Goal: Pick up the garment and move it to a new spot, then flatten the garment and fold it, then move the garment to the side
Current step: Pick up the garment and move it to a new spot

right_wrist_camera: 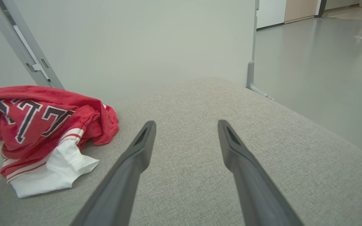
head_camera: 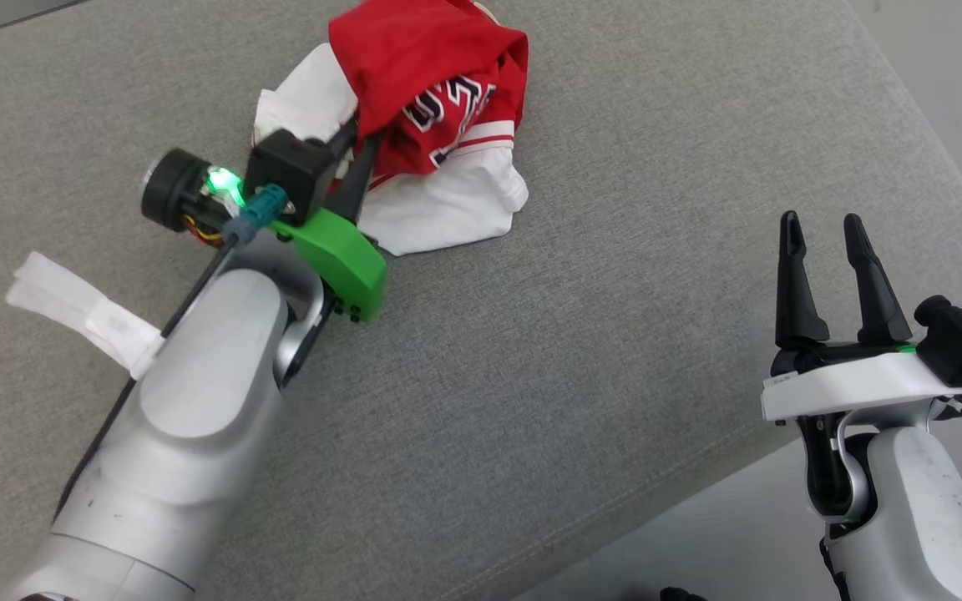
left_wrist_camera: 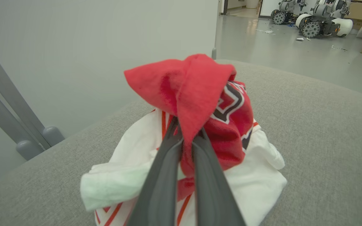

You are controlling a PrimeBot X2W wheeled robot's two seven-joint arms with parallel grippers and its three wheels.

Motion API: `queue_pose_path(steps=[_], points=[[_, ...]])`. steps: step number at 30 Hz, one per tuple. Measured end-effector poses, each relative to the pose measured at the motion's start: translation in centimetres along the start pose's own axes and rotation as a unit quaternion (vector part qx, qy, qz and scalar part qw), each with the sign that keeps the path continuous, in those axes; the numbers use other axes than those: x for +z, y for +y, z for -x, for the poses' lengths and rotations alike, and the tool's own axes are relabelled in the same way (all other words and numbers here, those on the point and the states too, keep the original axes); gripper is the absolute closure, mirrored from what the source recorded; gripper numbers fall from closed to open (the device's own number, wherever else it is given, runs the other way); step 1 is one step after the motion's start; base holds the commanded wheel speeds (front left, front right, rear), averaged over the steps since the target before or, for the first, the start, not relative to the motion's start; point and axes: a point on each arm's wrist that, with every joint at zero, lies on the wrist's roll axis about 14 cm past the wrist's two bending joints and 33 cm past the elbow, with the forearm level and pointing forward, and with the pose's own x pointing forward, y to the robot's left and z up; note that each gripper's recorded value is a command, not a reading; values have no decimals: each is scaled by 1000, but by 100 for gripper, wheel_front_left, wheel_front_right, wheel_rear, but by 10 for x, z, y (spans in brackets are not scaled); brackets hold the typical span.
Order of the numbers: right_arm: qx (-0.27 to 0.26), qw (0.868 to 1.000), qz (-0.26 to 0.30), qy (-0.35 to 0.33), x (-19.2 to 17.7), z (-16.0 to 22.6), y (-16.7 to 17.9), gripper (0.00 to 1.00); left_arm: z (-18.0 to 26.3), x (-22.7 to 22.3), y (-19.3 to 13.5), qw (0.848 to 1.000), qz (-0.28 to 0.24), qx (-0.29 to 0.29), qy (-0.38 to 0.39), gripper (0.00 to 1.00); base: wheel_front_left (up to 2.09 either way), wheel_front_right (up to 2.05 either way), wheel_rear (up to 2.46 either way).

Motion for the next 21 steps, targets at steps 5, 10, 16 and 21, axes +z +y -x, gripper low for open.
queue_pose_path(steps=[5,10,16,21], points=[[19,1000,0,-4,3,2,12,0,15,9,8,999,0,31,-19,0,0,0,0],[38,999,-3,-2,0,4,25,0,30,42,25,996,-6,67,-59,0,0,0,0],[75,997,-5,-12,5,0,51,0,70,73,58,985,-14,139,-104,0,0,0,0],[107,994,-8,-14,4,-1,74,0,118,79,79,973,-25,197,-116,0,0,0,0]])
